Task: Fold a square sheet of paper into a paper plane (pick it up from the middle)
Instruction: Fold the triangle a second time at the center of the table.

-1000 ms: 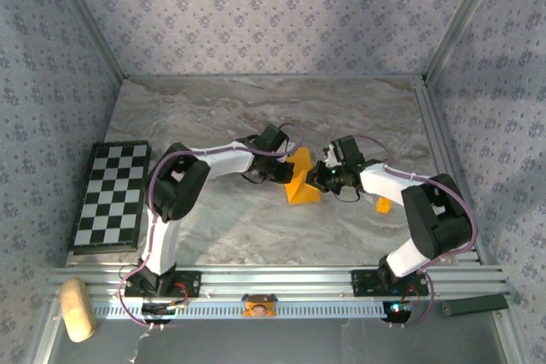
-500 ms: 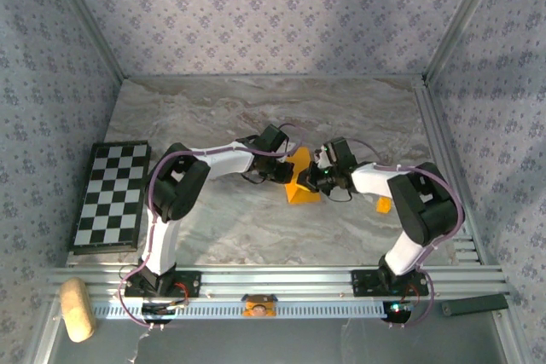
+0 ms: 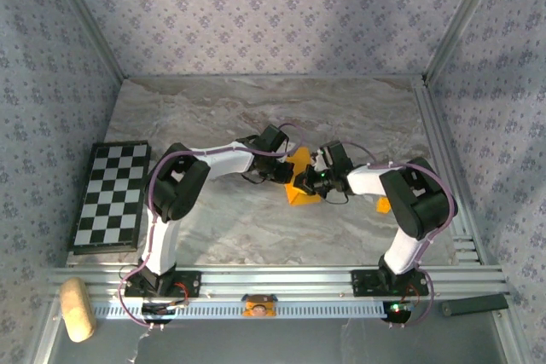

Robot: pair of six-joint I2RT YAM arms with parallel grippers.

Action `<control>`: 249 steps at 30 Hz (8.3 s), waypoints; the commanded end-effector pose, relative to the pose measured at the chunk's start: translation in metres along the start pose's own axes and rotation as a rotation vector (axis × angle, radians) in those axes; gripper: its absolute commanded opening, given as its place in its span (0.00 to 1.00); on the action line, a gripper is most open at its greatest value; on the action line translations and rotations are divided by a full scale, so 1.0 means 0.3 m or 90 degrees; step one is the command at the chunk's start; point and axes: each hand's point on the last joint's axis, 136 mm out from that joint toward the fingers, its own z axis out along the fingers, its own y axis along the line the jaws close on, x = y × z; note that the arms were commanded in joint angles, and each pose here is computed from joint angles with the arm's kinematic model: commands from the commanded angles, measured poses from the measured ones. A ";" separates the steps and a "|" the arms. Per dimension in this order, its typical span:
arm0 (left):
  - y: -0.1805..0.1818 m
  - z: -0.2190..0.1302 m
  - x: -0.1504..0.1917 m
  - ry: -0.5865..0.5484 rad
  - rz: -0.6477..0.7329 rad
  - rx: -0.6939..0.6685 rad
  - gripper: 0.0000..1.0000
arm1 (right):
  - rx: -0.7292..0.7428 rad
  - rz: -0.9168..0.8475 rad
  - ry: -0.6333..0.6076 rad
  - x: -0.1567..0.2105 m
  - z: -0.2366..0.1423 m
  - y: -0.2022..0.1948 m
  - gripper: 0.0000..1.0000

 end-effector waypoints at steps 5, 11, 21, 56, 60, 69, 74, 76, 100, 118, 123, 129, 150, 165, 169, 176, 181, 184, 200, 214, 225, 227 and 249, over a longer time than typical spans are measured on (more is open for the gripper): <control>0.046 0.008 0.071 0.039 -0.015 -0.029 0.02 | 0.011 0.029 0.011 0.035 0.015 -0.064 0.04; 0.053 0.007 0.076 0.042 -0.014 -0.033 0.02 | -0.015 0.017 -0.003 0.008 -0.020 -0.004 0.05; 0.052 0.010 0.075 0.043 -0.011 -0.033 0.02 | -0.011 0.020 -0.029 -0.086 -0.048 -0.007 0.05; 0.071 0.009 0.082 0.054 0.003 -0.048 0.02 | 0.086 0.115 -0.094 -0.178 -0.073 -0.181 0.05; 0.078 0.010 0.087 0.058 0.006 -0.051 0.02 | 0.106 0.125 -0.103 -0.203 -0.089 -0.184 0.06; 0.096 0.011 0.098 0.063 0.007 -0.056 0.02 | 0.134 0.144 -0.153 -0.256 -0.107 -0.214 0.06; 0.100 0.013 0.101 0.065 0.004 -0.057 0.01 | 0.104 0.148 -0.186 -0.282 -0.121 -0.212 0.07; 0.098 0.012 0.100 0.064 0.005 -0.056 0.02 | 0.090 0.146 -0.205 -0.297 -0.135 -0.209 0.07; 0.080 -0.002 0.081 0.055 0.011 -0.046 0.02 | -0.003 0.016 -0.069 -0.145 -0.077 -0.009 0.08; 0.029 -0.147 -0.032 -0.021 -0.057 -0.022 0.29 | 0.097 0.090 -0.077 -0.074 -0.050 -0.191 0.04; -0.010 -0.237 -0.049 -0.058 -0.086 -0.006 0.35 | 0.100 0.094 -0.083 -0.077 -0.046 -0.187 0.04; -0.169 -0.250 -0.016 -0.032 -0.104 0.143 0.13 | 0.099 0.101 -0.088 -0.075 -0.040 -0.177 0.04; -0.249 -0.056 0.074 0.081 -0.116 0.201 0.06 | 0.089 0.107 -0.087 -0.073 -0.033 -0.169 0.04; -0.164 0.014 0.132 0.110 -0.116 0.142 0.07 | 0.104 0.107 -0.083 -0.064 -0.032 -0.194 0.04; -0.147 0.021 0.167 0.116 -0.128 0.138 0.07 | 0.110 0.107 -0.079 -0.058 -0.030 -0.204 0.04; -0.120 0.024 0.211 0.119 -0.141 0.127 0.07 | 0.113 0.108 -0.079 -0.060 -0.033 -0.211 0.04; -0.115 0.015 0.242 0.122 -0.154 0.130 0.07 | 0.117 0.110 -0.078 -0.058 -0.034 -0.220 0.04; -0.121 0.007 0.264 0.126 -0.165 0.141 0.07 | 0.119 0.112 -0.079 -0.059 -0.037 -0.226 0.04; -0.100 -0.027 0.356 0.139 -0.194 0.152 0.08 | 0.118 0.115 -0.078 -0.063 -0.030 -0.232 0.04; -0.164 -0.191 0.199 0.028 -0.191 0.219 0.11 | 0.107 0.112 -0.078 -0.068 -0.027 -0.210 0.04; -0.189 -0.161 0.025 0.013 -0.207 0.269 0.07 | 0.100 0.109 -0.078 -0.068 -0.027 -0.198 0.04; -0.189 -0.136 0.023 0.027 -0.202 0.259 0.06 | 0.098 0.108 -0.077 -0.069 -0.026 -0.193 0.04; -0.009 0.038 0.281 0.154 -0.198 0.086 0.00 | 0.019 -0.002 -0.088 -0.116 -0.093 -0.007 0.10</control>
